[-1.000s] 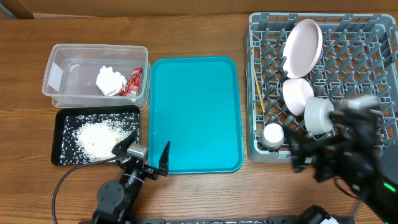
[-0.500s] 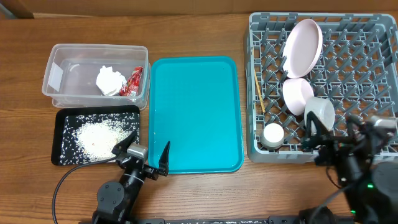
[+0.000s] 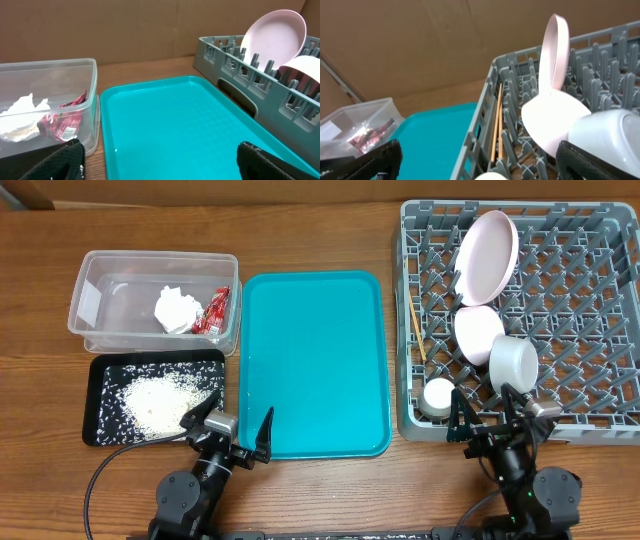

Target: Sort waste into correct bins and load items into the dishwasher

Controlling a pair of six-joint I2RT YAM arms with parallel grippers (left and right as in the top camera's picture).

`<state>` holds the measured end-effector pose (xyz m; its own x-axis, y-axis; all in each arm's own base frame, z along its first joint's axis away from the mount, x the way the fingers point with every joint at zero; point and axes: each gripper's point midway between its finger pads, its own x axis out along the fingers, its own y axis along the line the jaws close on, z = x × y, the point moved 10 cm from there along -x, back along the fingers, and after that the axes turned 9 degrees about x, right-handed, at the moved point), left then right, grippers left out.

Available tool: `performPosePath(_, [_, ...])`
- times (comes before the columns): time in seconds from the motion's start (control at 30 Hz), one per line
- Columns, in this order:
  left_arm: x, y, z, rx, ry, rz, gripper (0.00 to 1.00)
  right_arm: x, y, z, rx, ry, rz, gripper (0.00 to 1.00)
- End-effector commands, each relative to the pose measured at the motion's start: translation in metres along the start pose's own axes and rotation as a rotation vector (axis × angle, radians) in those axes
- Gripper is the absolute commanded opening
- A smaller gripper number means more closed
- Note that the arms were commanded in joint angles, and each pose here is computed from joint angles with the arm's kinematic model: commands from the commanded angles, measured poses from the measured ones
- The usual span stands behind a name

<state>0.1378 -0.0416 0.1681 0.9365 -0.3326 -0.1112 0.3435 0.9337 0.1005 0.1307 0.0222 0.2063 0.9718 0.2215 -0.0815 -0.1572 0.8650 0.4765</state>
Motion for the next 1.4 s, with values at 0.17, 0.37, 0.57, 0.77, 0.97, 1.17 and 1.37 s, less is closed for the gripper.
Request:
performPosePath(0.17, [0.0,0.001,-0.001,0.004,-0.002,0.006,1.0,0.016,-0.016,-0.023,-0.013,-0.085,0.031,1.0])
performPosePath(0.37, [0.0,0.001,-0.001,0.004,-0.002,0.006,1.0,0.016,-0.018,-0.026,-0.011,-0.067,0.019,1.0])
performPosePath(0.57, [0.0,0.001,-0.001,0.004,-0.002,0.006,1.0,0.016,-0.018,-0.026,-0.011,-0.067,0.019,1.0])
performPosePath(0.77, [0.0,0.001,-0.001,0.004,-0.002,0.006,1.0,0.016,-0.018,-0.026,-0.011,-0.067,0.019,1.0])
performPosePath(0.97, [0.0,0.001,-0.001,0.004,-0.002,0.006,1.0,0.016,-0.018,-0.026,-0.011,-0.067,0.019,1.0])
performPosePath(1.17, [0.0,0.001,-0.001,0.004,-0.002,0.006,1.0,0.016,-0.018,-0.026,-0.011,-0.067,0.019,1.0])
performPosePath(1.37, [0.0,0.001,-0.001,0.004,-0.002,0.006,1.0,0.016,-0.018,-0.026,-0.011,-0.067,0.019,1.0])
